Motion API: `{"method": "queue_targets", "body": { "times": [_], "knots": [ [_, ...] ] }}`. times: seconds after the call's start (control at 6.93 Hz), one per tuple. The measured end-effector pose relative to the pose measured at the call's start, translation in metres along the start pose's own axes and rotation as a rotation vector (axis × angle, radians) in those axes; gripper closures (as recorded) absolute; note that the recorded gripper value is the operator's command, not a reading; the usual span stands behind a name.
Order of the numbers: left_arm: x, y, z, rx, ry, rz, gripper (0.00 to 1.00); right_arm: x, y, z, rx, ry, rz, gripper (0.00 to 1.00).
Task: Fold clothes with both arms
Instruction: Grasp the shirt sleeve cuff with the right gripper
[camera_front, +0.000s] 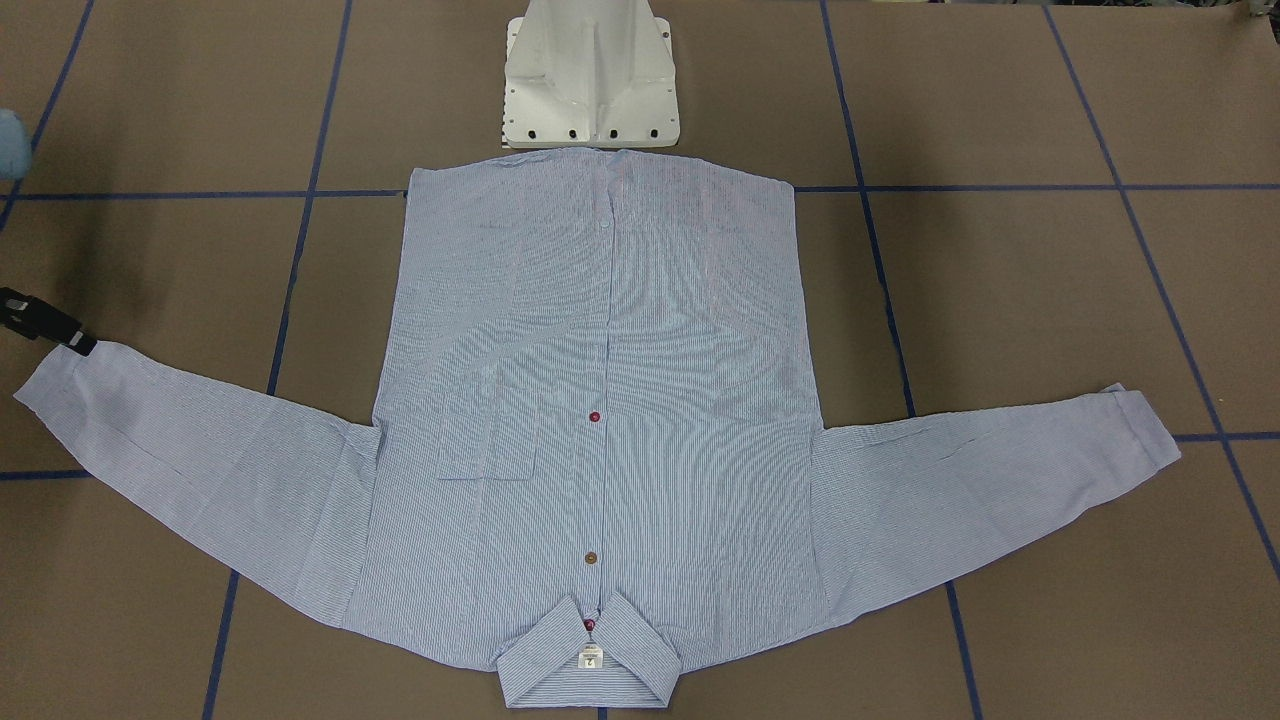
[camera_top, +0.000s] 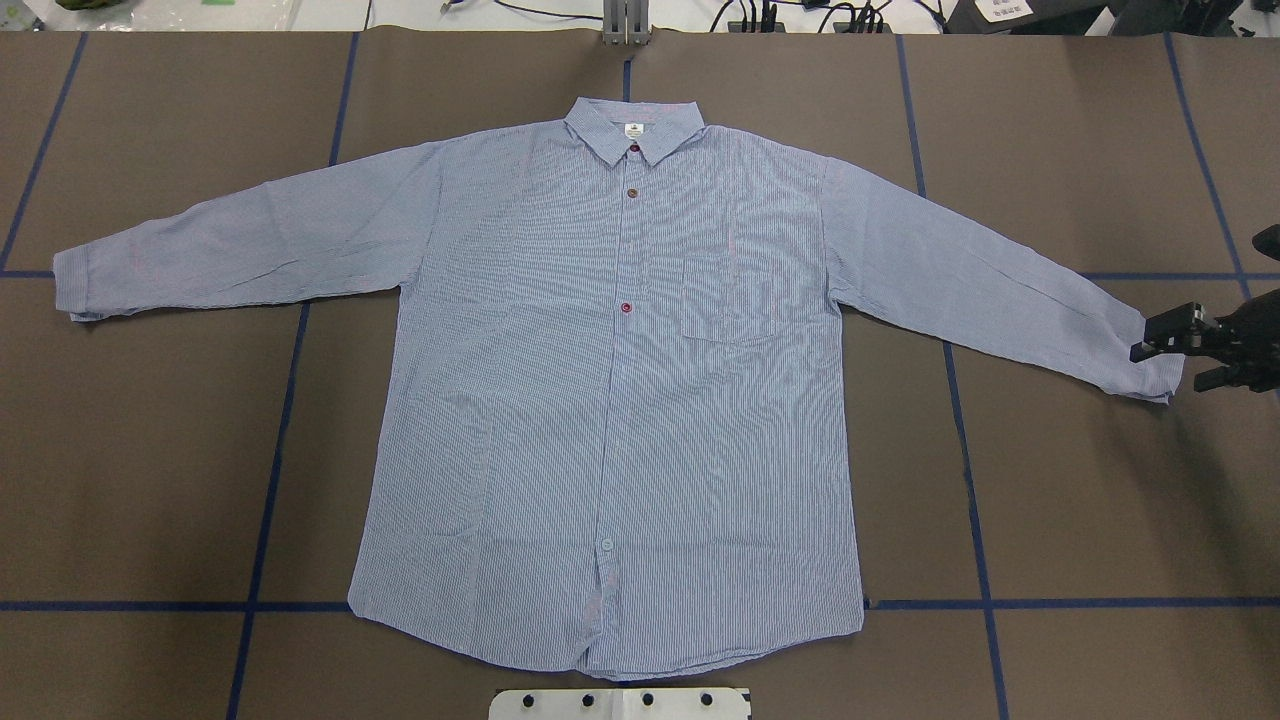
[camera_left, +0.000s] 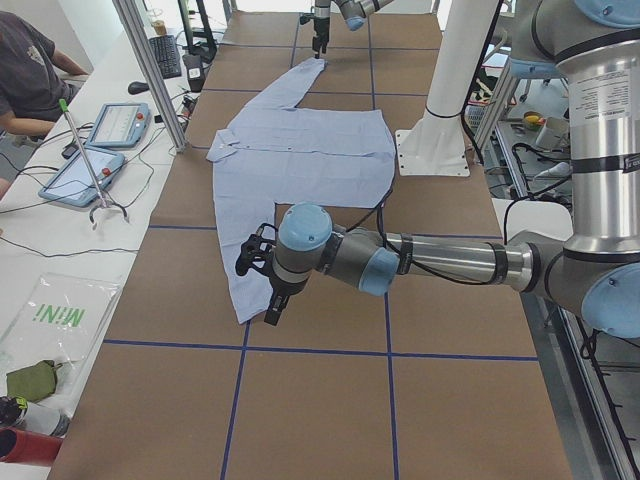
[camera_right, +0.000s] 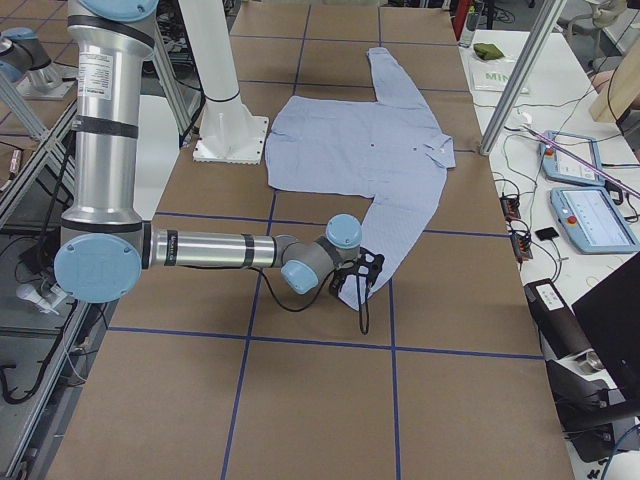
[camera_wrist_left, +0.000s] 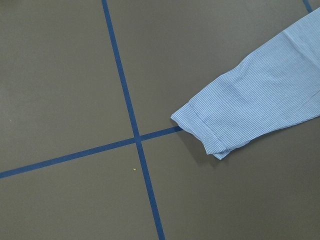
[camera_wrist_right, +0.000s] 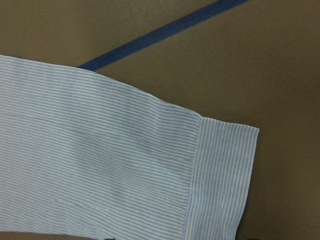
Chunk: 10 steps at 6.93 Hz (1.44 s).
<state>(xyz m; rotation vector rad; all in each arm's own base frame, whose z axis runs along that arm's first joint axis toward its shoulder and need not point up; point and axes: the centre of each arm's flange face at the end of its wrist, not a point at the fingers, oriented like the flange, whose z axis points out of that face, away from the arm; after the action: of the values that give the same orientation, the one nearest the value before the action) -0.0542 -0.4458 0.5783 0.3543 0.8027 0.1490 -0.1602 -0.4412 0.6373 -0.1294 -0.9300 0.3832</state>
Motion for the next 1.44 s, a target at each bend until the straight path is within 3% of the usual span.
{"method": "queue_targets", "body": {
  "times": [0.29,0.87,1.01,1.15,1.3,1.44],
  "knots": [
    [0.001,-0.001,-0.001,0.003,0.001,0.003,0.00,0.013,0.003,0.007,-0.008,0.018,0.030,0.15],
    [0.003,-0.002,-0.003,0.011,0.001,0.010,0.00,0.014,0.006,0.018,-0.024,0.034,0.051,0.39],
    [0.003,-0.002,-0.003,0.017,0.000,0.014,0.00,0.013,0.005,0.020,-0.026,0.035,0.058,0.48],
    [0.004,-0.003,-0.004,0.020,0.000,0.017,0.00,0.013,0.005,0.021,-0.027,0.037,0.068,0.80],
    [0.005,-0.003,-0.004,0.022,0.000,0.020,0.00,0.012,0.005,0.022,-0.028,0.037,0.081,1.00],
    [0.006,-0.003,-0.005,0.025,-0.001,0.022,0.00,0.011,0.005,0.023,-0.028,0.036,0.091,1.00]
  ]
}}
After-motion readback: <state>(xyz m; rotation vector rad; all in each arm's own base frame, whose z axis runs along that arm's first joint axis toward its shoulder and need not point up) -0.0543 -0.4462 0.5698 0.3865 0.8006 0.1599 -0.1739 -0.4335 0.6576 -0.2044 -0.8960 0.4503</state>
